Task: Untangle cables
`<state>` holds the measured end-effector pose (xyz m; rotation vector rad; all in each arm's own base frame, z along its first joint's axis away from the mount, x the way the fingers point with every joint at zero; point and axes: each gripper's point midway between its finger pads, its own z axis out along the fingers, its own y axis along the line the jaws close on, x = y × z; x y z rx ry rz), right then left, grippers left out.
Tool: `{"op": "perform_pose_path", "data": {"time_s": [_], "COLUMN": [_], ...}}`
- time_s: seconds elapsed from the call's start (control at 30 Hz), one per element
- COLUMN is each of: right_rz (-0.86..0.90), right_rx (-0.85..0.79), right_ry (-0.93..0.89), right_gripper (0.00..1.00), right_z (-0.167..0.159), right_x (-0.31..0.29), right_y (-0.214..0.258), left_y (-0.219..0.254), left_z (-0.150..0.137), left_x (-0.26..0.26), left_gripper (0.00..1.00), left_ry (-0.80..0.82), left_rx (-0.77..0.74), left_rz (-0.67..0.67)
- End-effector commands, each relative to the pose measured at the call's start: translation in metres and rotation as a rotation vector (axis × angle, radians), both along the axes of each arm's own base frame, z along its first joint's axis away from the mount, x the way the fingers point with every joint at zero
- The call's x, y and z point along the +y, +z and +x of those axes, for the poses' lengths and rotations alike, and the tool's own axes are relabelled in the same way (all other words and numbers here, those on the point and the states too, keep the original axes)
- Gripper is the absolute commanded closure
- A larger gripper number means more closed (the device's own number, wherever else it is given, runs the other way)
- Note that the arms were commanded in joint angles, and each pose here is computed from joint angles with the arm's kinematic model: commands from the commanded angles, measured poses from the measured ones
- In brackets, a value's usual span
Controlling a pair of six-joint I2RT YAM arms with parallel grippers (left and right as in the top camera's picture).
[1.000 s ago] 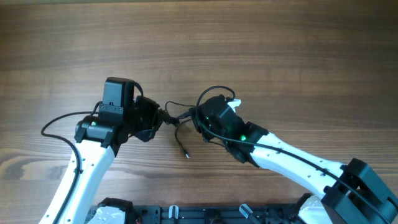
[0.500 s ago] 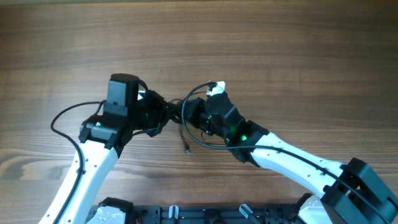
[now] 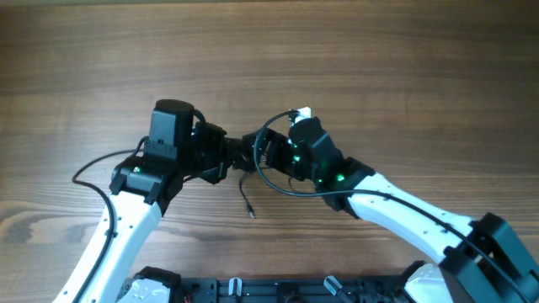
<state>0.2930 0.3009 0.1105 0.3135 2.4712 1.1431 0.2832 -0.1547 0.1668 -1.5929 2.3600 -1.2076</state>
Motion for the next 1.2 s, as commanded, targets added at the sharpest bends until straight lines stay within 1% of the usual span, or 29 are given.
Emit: {"op": "perform_pose_path", "data": {"time_s": [0.0,0.1,0.2,0.23,0.27,0.3,0.37,0.47,0.53,0.57,0.63,0.73,0.8,0.83,0.9,0.93,1.0,1.03,1.07,1.1,1.13,1.17], "right_rz": [0.009,-0.061,-0.110,-0.128,-0.143,-0.154,-0.216,-0.382,-0.441,-0.448,-0.436,-0.383,-0.311,-0.291,-0.308,-0.345,-0.365,-0.359,-0.350,-0.340,-0.332,-0.331], "right_rx": [-0.055,-0.120,-0.158,-0.189,-0.244,-0.284,-0.320,-0.386,-0.386,-0.387,-0.405,-0.449,-0.512,-0.538,-0.567,-0.579,-0.587,-0.590,-0.591,-0.586,-0.574,-0.561], "right_ry": [0.032,0.090,0.163,0.218,0.311,0.390,0.421,0.405,0.395,0.407,0.414,0.405,0.441,0.447,0.401,0.356,0.329,0.329,0.334,0.348,0.370,0.384], "right_gripper": [0.00,0.00,0.00,0.00,0.01,0.05,0.06,0.06,0.06,0.09,0.18,0.21,0.22,0.25,0.31,0.36,0.49,0.65,0.79,0.90,0.95,0.96], "right_z": [0.002,-0.010,-0.030,-0.042,-0.061,-0.078,-0.089,-0.089,-0.085,-0.083,-0.075,-0.063,-0.061,-0.059,-0.049,-0.040,-0.035,-0.035,-0.036,-0.038,-0.042,-0.045], "right_x": [-0.018,-0.032,-0.037,-0.034,-0.023,-0.011,0.000,0.002,0.006,0.011,0.026,0.048,0.069,0.074,0.074,0.069,0.066,0.067,0.069,0.071,0.072,0.072], "right_y": [0.030,0.042,0.050,0.055,0.061,0.062,0.053,0.024,0.003,-0.005,-0.019,-0.027,-0.022,-0.019,-0.020,-0.022,-0.024,-0.023,-0.023,-0.024,-0.026,-0.028], "left_y": [0.002,0.000,-0.002,-0.004,-0.006,-0.008,-0.008,-0.008,-0.008,-0.008,-0.008,-0.008,-0.010,-0.010,-0.010,-0.010,-0.010,-0.010,-0.010,-0.010,-0.010,-0.010], "left_z": [0.005,0.009,0.008,0.006,0.003,0.001,0.000,0.000,0.000,0.000,0.000,-0.002,-0.004,-0.005,-0.005,-0.005,-0.005,-0.005,-0.005,-0.005,-0.005,-0.005], "left_x": [0.019,0.026,0.029,0.029,0.030,0.030,0.030,0.030,0.030,0.030,0.030,0.028,0.029,0.029,0.029,0.029,0.029,0.028,0.028,0.028,0.029,0.029], "left_gripper": [0.96,0.96,0.96,0.96,0.96,0.96,0.96,0.96,0.96,0.96,0.96,0.96,0.96,0.96,0.96,0.96,0.96,0.96,0.96,0.96,0.96,0.96], "left_ry": [0.233,0.353,0.417,0.447,0.491,0.531,0.556,0.556,0.553,0.553,0.552,0.546,0.548,0.549,0.549,0.549,0.549,0.546,0.546,0.547,0.547,0.549], "left_rx": [0.152,0.208,0.252,0.286,0.333,0.371,0.392,0.392,0.394,0.394,0.395,0.405,0.416,0.420,0.420,0.420,0.421,0.422,0.421,0.420,0.420,0.418], "left_rz": [-0.106,-0.139,-0.162,-0.176,-0.195,-0.215,-0.230,-0.230,-0.232,-0.232,-0.233,-0.236,-0.230,-0.228,-0.228,-0.229,-0.229,-0.232,-0.232,-0.231,-0.231,-0.230]}}
